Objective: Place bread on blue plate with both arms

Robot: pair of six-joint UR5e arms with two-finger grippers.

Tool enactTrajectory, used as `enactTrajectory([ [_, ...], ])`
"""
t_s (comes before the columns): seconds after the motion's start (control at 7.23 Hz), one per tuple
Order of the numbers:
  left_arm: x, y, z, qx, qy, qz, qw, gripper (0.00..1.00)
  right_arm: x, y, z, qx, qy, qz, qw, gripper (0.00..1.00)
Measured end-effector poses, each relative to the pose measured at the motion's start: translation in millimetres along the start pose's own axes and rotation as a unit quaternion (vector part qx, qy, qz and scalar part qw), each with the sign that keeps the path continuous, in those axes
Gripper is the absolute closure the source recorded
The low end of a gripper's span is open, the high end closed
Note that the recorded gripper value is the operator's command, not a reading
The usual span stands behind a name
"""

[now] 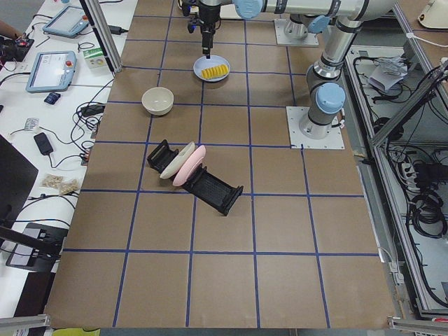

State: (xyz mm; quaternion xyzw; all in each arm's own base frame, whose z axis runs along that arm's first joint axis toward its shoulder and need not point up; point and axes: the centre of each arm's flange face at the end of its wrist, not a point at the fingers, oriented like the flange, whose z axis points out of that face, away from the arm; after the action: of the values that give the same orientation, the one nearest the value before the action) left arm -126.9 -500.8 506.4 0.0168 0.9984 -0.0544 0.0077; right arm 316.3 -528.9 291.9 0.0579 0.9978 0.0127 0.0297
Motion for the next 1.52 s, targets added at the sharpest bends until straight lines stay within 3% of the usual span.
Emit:
enactTrajectory([
  [0.28, 4.4, -5.9, 0.3, 0.002, 0.024, -0.024, 0.9994, 0.0, 56.3, -11.3, -60.5, 0.017, 0.016, 0.001, 0.9997, 0.0],
  [0.55, 4.0, -7.2, -3.5, 0.004, 0.026, -0.026, 0.9993, 0.0, 114.8, -21.9, -123.2, 0.028, 0.037, 0.034, 0.9984, 0.0],
  [0.83, 4.1, -7.3, -3.5, 0.004, 0.026, -0.025, 0.9993, 0.0, 154.1, -23.6, -176.9, 0.033, 0.037, 0.066, 0.9966, 0.0],
  [1.11, 4.4, -7.2, -3.1, 0.003, 0.025, -0.025, 0.9994, 0.0, 165.3, -11.8, -195.4, 0.016, 0.032, 0.067, 0.9971, 0.0],
  [1.52, 1.1, -5.8, -5.2, 0.004, 0.008, -0.025, 0.9997, 0.0, 169.8, -4.7, -200.4, 0.002, 0.026, 0.005, 0.9996, 0.0],
])
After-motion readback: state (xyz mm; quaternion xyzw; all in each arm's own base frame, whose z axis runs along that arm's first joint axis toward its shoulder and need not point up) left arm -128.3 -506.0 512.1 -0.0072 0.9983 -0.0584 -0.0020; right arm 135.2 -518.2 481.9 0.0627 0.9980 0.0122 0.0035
